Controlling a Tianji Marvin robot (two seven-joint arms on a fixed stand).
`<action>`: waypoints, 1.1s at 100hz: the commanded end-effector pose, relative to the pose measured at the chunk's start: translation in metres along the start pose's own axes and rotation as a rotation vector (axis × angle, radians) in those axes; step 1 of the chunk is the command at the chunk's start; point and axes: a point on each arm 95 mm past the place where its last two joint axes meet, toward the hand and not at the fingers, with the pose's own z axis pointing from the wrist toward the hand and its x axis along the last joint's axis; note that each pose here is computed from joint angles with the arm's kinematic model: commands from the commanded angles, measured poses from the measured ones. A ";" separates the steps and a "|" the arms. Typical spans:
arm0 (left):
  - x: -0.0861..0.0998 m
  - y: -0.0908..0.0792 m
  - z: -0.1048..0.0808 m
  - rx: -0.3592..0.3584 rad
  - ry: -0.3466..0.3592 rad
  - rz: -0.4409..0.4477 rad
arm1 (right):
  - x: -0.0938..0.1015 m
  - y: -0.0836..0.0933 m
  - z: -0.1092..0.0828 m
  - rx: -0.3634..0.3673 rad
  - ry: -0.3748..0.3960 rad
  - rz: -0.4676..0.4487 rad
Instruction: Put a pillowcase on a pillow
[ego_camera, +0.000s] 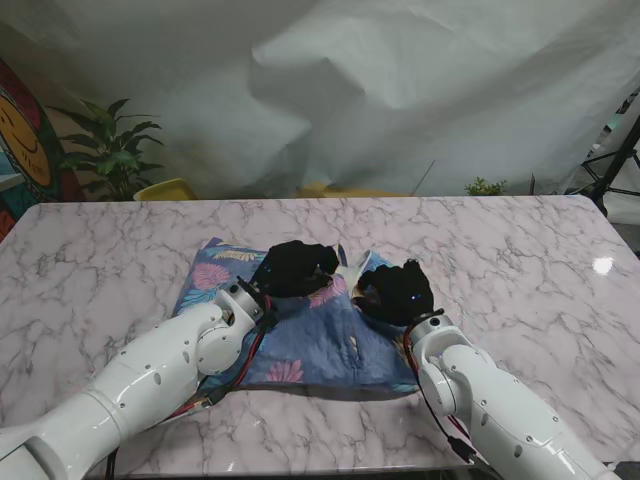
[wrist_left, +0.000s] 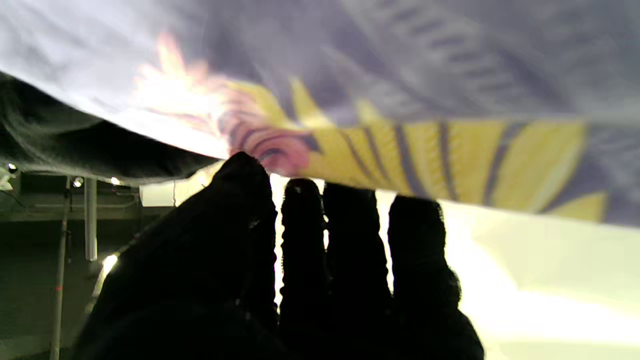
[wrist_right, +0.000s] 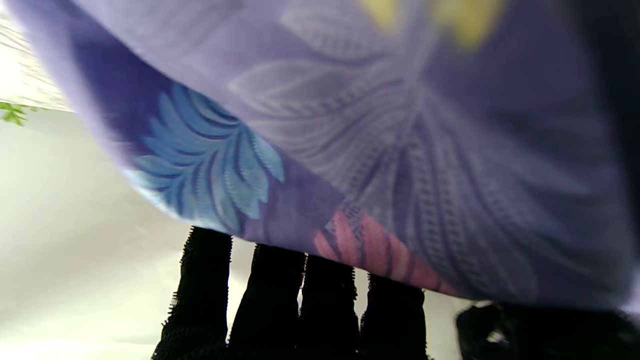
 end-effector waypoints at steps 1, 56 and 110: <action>0.001 0.006 0.002 -0.047 0.014 -0.007 | 0.015 -0.004 0.000 0.001 0.046 -0.001; -0.015 0.000 -0.022 -0.574 -0.032 -0.033 | 0.021 -0.026 0.000 0.050 0.114 -0.078; -0.014 0.023 -0.029 -0.665 0.022 -0.060 | 0.005 -0.019 -0.006 0.064 0.047 -0.081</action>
